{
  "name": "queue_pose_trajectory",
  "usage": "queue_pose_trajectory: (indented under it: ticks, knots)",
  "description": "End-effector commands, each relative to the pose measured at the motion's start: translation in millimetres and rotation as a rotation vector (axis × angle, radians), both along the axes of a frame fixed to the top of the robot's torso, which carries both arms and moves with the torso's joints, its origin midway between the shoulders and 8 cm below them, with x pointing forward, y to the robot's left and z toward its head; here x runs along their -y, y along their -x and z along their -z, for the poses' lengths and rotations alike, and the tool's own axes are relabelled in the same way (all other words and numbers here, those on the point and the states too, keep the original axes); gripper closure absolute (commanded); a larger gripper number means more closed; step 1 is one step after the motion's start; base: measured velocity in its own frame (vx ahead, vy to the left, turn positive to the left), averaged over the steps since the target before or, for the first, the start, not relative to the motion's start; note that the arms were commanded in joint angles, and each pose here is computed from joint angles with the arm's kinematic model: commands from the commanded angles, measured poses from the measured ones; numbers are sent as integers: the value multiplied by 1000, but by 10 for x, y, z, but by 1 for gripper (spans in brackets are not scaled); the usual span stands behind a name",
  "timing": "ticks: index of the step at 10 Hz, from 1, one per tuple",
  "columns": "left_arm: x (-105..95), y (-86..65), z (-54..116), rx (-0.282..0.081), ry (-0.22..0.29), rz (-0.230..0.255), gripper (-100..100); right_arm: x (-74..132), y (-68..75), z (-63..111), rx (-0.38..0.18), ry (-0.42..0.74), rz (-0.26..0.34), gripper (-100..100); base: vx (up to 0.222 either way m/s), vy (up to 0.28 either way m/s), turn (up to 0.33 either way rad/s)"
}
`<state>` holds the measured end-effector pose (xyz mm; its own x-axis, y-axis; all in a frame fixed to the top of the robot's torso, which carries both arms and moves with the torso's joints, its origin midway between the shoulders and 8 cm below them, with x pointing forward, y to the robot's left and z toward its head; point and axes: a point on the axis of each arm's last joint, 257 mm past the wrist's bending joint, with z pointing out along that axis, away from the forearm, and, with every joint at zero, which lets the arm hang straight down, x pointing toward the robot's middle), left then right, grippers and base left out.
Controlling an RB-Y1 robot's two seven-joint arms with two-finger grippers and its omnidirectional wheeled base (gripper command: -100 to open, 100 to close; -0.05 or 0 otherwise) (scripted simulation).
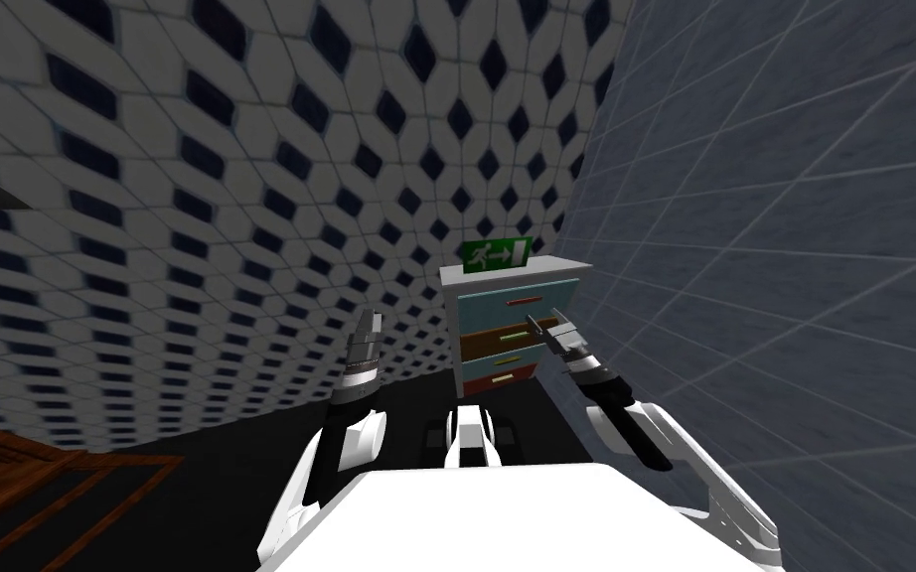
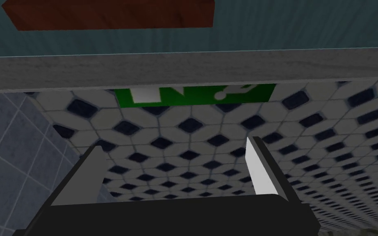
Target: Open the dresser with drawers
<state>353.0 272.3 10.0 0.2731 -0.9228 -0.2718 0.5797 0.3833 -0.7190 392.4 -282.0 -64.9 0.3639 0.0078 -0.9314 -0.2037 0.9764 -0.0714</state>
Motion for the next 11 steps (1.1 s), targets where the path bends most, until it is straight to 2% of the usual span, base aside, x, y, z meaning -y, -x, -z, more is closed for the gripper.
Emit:
queue_pose_trajectory:
  ticks: [1,6,11]
  knots:
    - [0,0,0,0,0,0,0,133,-89,140,-12,182,61,-100,34,114,-16]
    - [0,0,0,0,0,0,0,468,-234,365,-32,540,173,-100,38,121,-14]
    - [0,0,0,0,0,0,0,809,-342,488,-41,849,261,-100,36,107,-12]
